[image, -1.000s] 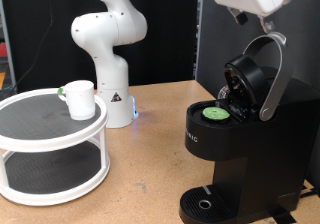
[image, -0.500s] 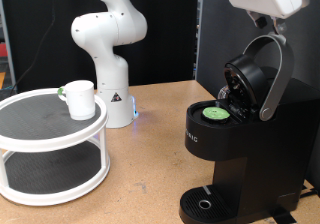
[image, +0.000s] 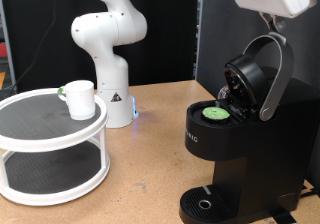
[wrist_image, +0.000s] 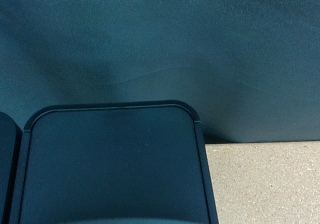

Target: Make a cup of coffee with the keurig machine

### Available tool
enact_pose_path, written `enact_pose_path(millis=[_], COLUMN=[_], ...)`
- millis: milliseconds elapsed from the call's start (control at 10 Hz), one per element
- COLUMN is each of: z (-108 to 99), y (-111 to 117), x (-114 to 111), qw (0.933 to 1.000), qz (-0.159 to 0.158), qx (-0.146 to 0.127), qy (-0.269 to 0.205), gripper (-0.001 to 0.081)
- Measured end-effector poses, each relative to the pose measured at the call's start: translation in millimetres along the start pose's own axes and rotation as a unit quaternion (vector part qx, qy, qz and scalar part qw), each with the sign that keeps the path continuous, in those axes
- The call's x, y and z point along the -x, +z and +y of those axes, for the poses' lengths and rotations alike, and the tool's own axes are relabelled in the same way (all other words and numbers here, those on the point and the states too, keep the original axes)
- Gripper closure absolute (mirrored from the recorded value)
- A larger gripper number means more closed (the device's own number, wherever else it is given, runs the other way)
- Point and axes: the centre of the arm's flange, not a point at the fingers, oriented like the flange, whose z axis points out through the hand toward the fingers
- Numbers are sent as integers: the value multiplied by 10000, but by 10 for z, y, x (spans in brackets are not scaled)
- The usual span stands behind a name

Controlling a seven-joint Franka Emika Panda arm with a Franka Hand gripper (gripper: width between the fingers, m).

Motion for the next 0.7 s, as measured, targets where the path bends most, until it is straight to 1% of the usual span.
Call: enact_pose_path(millis=[100,200,300,700], z=[-9,-17,-27,-54], y=[-3,-4,2,105], x=[-8,-13,-19,-72], qw=[10000,10000,10000,9999], qz=[6,9,10,9], qx=[-1,0,6,134], qy=[-4,6,39,96], gripper=[725,789,800,799])
